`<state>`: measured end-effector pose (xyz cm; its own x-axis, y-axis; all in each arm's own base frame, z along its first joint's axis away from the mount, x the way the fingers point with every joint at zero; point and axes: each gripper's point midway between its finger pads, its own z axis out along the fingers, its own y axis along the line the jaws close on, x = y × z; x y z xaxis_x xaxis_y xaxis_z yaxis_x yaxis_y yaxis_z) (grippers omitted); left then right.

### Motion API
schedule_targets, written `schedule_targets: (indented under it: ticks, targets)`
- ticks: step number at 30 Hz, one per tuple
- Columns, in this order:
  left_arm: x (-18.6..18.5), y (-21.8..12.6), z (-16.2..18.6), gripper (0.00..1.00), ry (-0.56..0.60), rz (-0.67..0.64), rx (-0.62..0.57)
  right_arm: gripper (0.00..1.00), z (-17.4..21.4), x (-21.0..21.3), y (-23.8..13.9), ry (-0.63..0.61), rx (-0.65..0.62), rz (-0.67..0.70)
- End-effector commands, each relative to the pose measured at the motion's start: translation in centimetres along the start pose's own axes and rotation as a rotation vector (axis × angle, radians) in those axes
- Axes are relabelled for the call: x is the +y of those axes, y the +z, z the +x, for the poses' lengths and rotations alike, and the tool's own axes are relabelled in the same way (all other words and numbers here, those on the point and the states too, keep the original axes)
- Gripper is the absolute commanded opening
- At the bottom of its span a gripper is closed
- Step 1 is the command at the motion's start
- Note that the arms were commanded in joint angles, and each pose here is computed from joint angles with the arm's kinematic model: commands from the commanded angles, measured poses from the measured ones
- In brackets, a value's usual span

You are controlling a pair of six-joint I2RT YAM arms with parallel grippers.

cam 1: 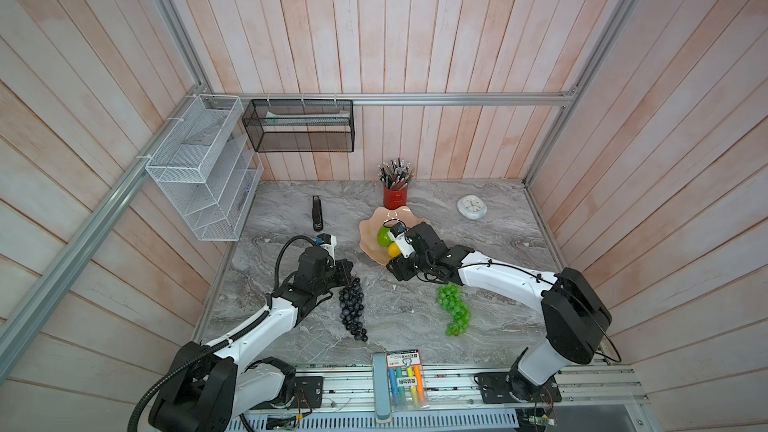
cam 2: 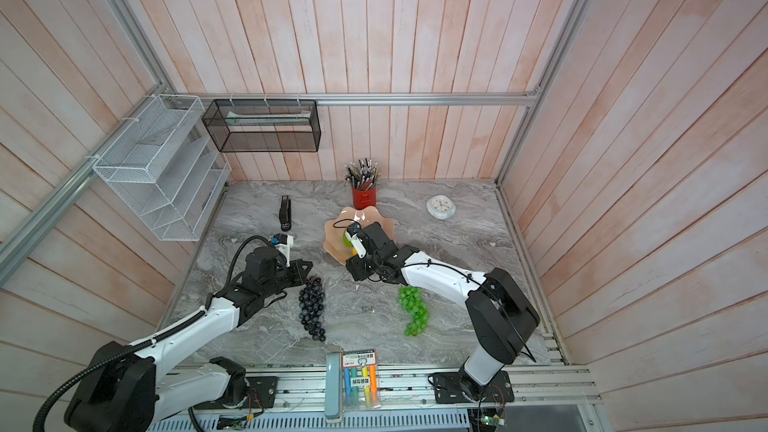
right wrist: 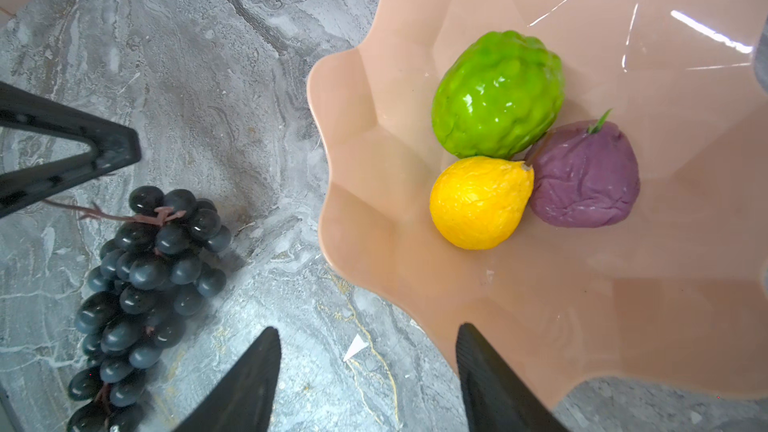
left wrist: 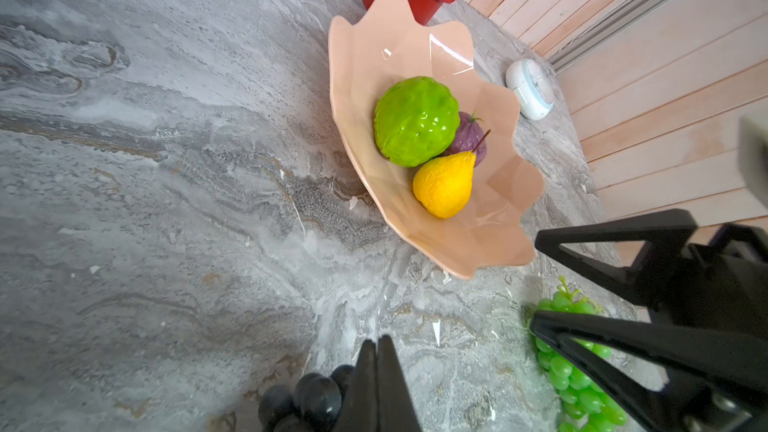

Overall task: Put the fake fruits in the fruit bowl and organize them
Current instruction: 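Lift the black grapes with the left gripper and carry them over the bowl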

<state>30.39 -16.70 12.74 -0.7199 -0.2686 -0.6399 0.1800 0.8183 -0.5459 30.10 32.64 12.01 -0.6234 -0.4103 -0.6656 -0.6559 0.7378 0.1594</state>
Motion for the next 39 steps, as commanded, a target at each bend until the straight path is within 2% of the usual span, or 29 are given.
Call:
schedule_targets:
  ticks: [1, 8, 12, 17, 25, 32, 39]
  targets:
    - [-1.7, -1.7, -1.4, 0.00, -0.002, 0.040, -0.014, 0.68, -0.6, 0.3, -0.7, -0.003, -0.027, 0.006]
    - [-5.9, -5.4, -4.8, 0.00, 0.012, 0.101, -0.018, 0.68, -1.6, 0.3, -1.7, -0.004, -0.077, 0.005]
    - [-8.1, -6.4, -6.2, 0.00, 0.015, 0.138, 0.017, 0.67, -2.5, -0.3, -2.9, 0.005, -0.119, 0.031]
    - [-10.8, -7.2, -9.0, 0.00, 0.040, 0.192, -0.013, 0.67, -3.7, -1.9, -4.8, 0.032, -0.188, 0.070]
    - [-16.3, -6.1, -13.2, 0.00, 0.100, 0.343, 0.001, 0.68, -3.5, -5.1, -7.5, 0.107, -0.262, 0.123]
    - [-20.3, -3.7, -13.0, 0.00, 0.165, 0.454, 0.066, 0.67, -1.9, -6.6, -9.3, 0.159, -0.293, 0.170]
    - [-23.1, -0.7, -13.9, 0.00, 0.184, 0.538, 0.094, 0.68, -1.0, -8.5, -10.9, 0.194, -0.313, 0.214]
